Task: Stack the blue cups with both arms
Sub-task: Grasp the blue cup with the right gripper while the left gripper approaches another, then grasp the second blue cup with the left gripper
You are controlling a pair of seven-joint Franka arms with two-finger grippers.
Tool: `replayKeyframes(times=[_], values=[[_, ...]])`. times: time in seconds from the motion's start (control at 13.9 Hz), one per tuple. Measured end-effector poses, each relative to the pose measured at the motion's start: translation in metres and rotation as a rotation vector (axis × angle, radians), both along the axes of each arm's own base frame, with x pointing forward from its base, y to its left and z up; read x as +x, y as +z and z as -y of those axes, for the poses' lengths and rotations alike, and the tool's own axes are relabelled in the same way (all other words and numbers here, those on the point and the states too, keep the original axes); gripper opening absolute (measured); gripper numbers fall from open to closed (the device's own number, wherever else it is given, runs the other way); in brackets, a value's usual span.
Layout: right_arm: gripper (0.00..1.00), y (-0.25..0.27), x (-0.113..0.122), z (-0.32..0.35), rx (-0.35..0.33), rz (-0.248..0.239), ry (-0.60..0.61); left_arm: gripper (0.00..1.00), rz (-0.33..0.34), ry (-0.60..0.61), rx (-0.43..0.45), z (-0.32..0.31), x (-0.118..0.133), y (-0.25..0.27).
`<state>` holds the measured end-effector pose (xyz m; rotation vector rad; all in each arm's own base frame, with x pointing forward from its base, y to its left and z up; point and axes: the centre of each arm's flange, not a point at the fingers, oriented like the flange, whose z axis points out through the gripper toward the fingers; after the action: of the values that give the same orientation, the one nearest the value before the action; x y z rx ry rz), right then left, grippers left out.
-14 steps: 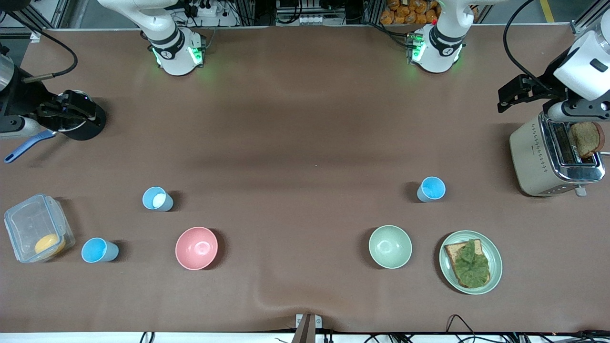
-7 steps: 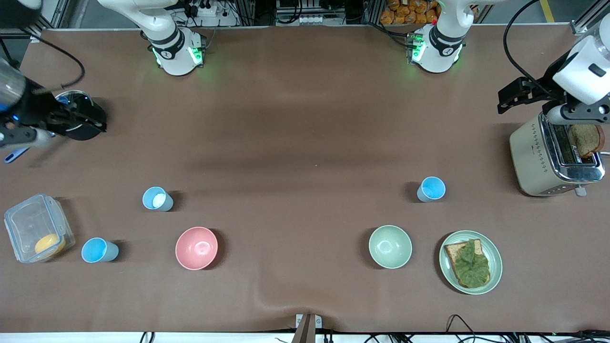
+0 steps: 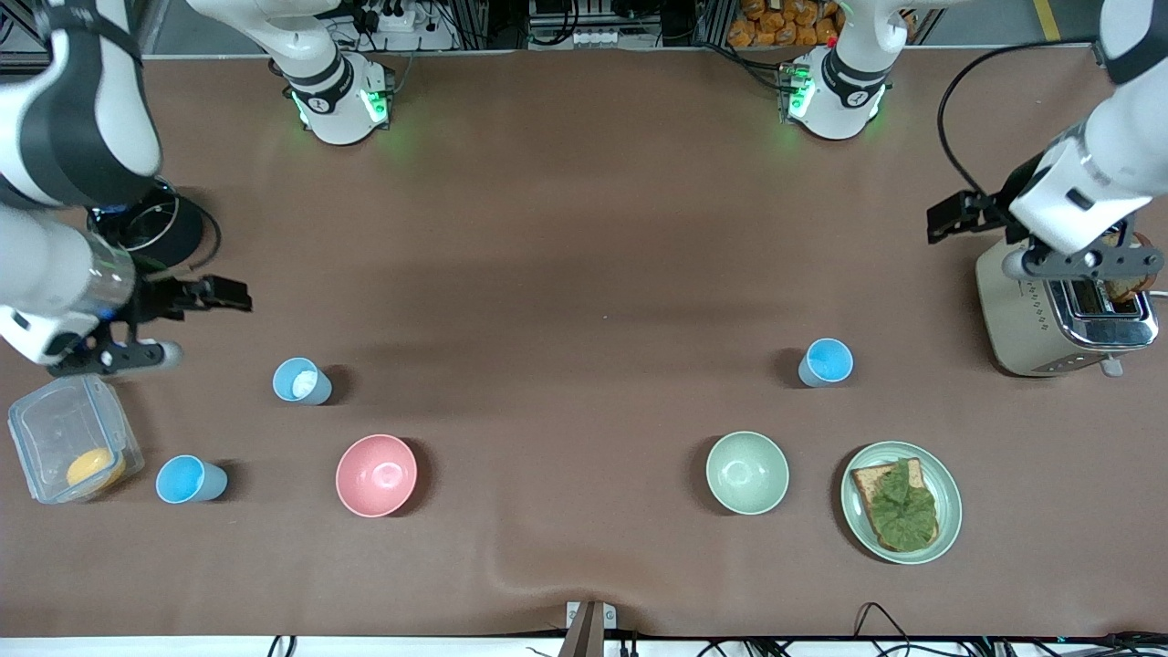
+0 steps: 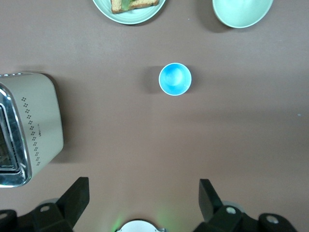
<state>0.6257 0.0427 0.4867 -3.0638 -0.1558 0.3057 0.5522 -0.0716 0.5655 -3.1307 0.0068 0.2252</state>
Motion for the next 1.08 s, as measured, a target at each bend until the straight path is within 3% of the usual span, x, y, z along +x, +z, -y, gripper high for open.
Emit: replayKeyframes(times=[0.29, 0.65, 1.01, 1.08], values=[[1.00, -0.100, 0.016, -0.014, -0.002, 0.023, 0.008, 1.00, 0.022, 0.022, -0.002, -0.010, 0.005, -0.066], [1.00, -0.211, 0.003, -0.016, -0.009, 0.086, 0.000, 1.00, 0.058, 0.029, -0.006, -0.014, -0.005, -0.153], [0.96, -0.272, -0.004, -0.014, -0.018, 0.024, -0.002, 1.00, 0.073, 0.031, -0.017, -0.014, -0.001, -0.218], [0.86, -0.275, -0.003, -0.014, -0.018, 0.023, -0.002, 1.00, 0.082, 0.032, -0.021, -0.013, 0.003, -0.229]])
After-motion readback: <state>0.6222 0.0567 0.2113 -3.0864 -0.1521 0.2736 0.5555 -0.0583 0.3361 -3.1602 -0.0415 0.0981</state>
